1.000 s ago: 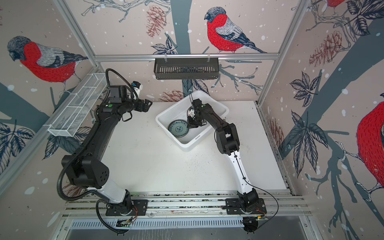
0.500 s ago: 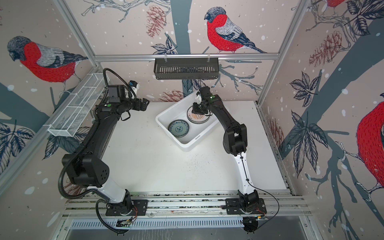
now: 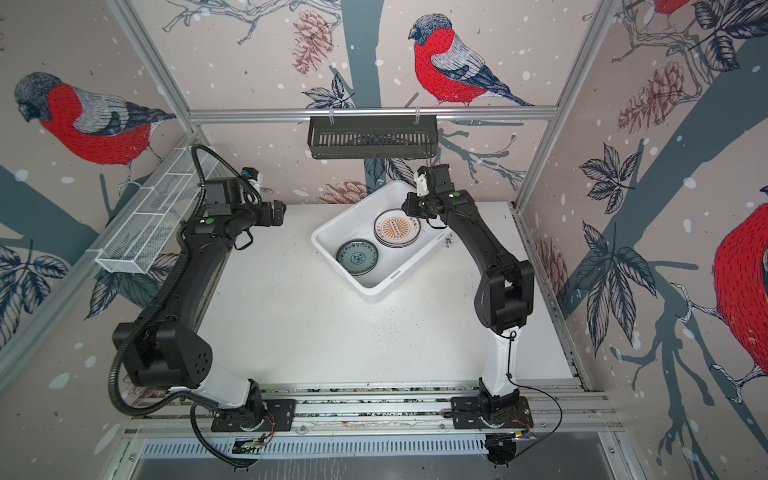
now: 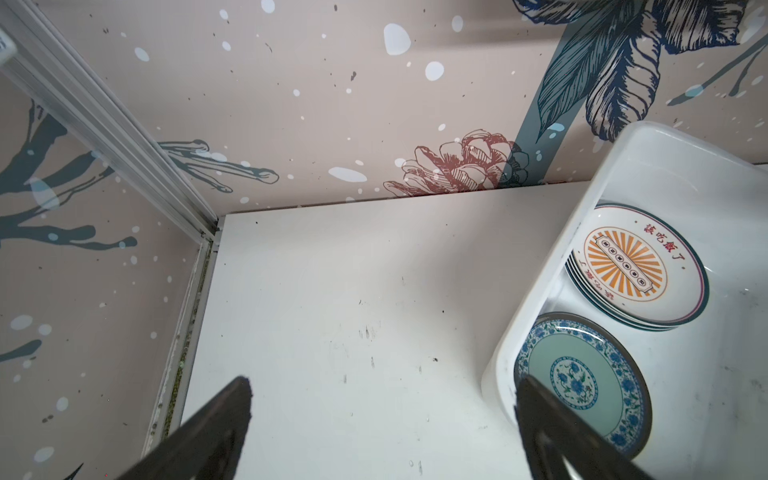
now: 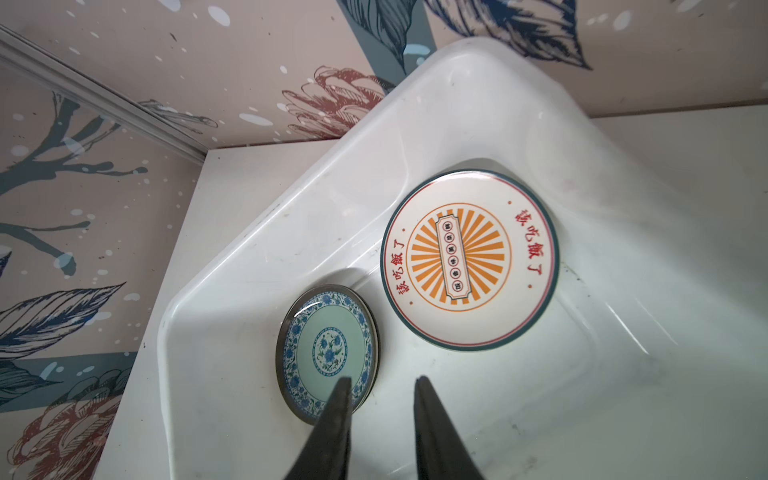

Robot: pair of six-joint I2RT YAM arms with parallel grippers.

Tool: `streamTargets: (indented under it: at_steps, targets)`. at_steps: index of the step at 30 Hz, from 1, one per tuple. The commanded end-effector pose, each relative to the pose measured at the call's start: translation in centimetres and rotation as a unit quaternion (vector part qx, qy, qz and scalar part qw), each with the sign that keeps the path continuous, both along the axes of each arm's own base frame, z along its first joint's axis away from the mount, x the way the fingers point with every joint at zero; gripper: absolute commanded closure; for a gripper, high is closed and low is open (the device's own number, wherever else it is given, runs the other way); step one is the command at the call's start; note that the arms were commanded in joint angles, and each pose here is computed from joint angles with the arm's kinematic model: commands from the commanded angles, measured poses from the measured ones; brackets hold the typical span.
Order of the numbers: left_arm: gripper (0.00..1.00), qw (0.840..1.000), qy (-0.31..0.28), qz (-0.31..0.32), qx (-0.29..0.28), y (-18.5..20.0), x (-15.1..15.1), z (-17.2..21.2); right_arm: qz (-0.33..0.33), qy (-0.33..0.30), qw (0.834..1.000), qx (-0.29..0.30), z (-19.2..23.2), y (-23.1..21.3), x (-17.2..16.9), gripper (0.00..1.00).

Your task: Place the plates into the plastic bin on the countertop

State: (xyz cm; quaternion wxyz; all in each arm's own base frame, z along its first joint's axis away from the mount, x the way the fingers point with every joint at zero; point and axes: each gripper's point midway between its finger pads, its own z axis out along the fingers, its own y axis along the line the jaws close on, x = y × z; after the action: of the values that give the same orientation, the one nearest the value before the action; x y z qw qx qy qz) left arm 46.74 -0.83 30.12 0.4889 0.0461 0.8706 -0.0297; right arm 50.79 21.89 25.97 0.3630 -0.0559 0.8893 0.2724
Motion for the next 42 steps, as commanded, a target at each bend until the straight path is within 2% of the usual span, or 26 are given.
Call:
streamTargets:
  at_steps: [1, 5, 9, 10, 11, 12, 13, 18, 20, 26, 29, 31, 37, 39, 41, 42]
  targets:
    - [0.02, 0.999, -0.008, 0.043, -0.011, 1.4, -0.8, 0.3, -0.043, -0.084, 0.995, 0.024, 4.2, -2.3, 0.9, 0.7]
    - [0.02, 0.999, -0.022, 0.036, -0.004, 1.2, -3.4, -0.5, -0.082, -0.147, 0.984, 0.054, 6.6, -5.0, -0.5, 0.63]
    - [0.02, 0.999, -0.025, 0.025, -0.033, 0.3, -6.1, -2.3, -0.143, -0.194, 0.97, 0.035, 7.0, -8.1, -1.8, 0.51]
    - [0.02, 0.999, -0.011, 0.019, -0.04, 0.0, -7.1, -3.8, -0.156, -0.207, 0.965, 0.029, 6.8, -8.7, -2.2, 0.44]
    - [0.02, 0.999, -0.003, 0.008, -0.041, -0.4, -8.0, -4.9, -0.169, -0.22, 0.961, 0.022, 6.7, -9.5, -2.5, 0.31]
    - [0.02, 0.999, 0.0, 0.004, -0.039, -0.5, -8.6, -5.9, -0.181, -0.229, 0.956, 0.015, 6.5, -10.1, -2.8, 0.06]
    - [0.02, 0.999, -0.005, 0.006, -0.037, -0.4, -9.2, -6.8, -0.19, -0.238, 0.953, 0.01, 6.2, -10.8, -3.1, 0.0]
    - [0.02, 0.997, -0.068, 0.01, -0.035, -0.2, -10.9, -8.2, -0.237, -0.266, 0.934, -0.031, 4.0, -14.3, -4.4, 0.01]
    - [0.02, 0.993, -0.111, 0.029, -0.032, 0.4, -11.3, -8.0, -0.246, -0.28, 0.926, -0.063, 2.8, -15.5, -4.9, 0.0]
    - [0.02, 0.979, -0.183, 0.083, -0.017, 2.4, -12.4, -9.9, -0.282, -0.303, 0.899, -0.143, -0.2, -18.7, -7.2, 0.01]
    - [0.02, 0.971, -0.225, 0.076, -0.007, 2.3, -13.1, -10.2, -0.313, -0.318, 0.879, -0.167, -1.2, -20.6, -9.0, 0.0]
    - [0.02, 0.966, -0.249, 0.071, -0.011, 2.1, -13.4, -10.4, -0.312, -0.324, 0.874, -0.183, -2.3, -21.0, -9.8, 0.0]
    - [0.02, 0.963, -0.253, 0.073, -0.054, 1.8, -12.7, -13.5, -0.364, -0.267, 0.866, -0.213, -7.7, -23.6, -11.4, 0.01]
    - [0.01, 0.96, -0.264, 0.07, -0.054, 1.8, -12.8, -14.1, -0.375, -0.273, 0.859, -0.215, -8.6, -24.2, -12.6, 0.01]
    - [0.01, 0.959, -0.268, 0.081, -0.044, 2.3, -12.7, -14.0, -0.398, -0.301, 0.842, -0.204, -8.0, -25.1, -14.2, 0.01]
    - [0.01, 0.959, -0.265, 0.09, -0.042, 2.7, -12.8, -14.2, -0.396, -0.31, 0.842, -0.195, -7.7, -25.1, -14.5, 0.0]
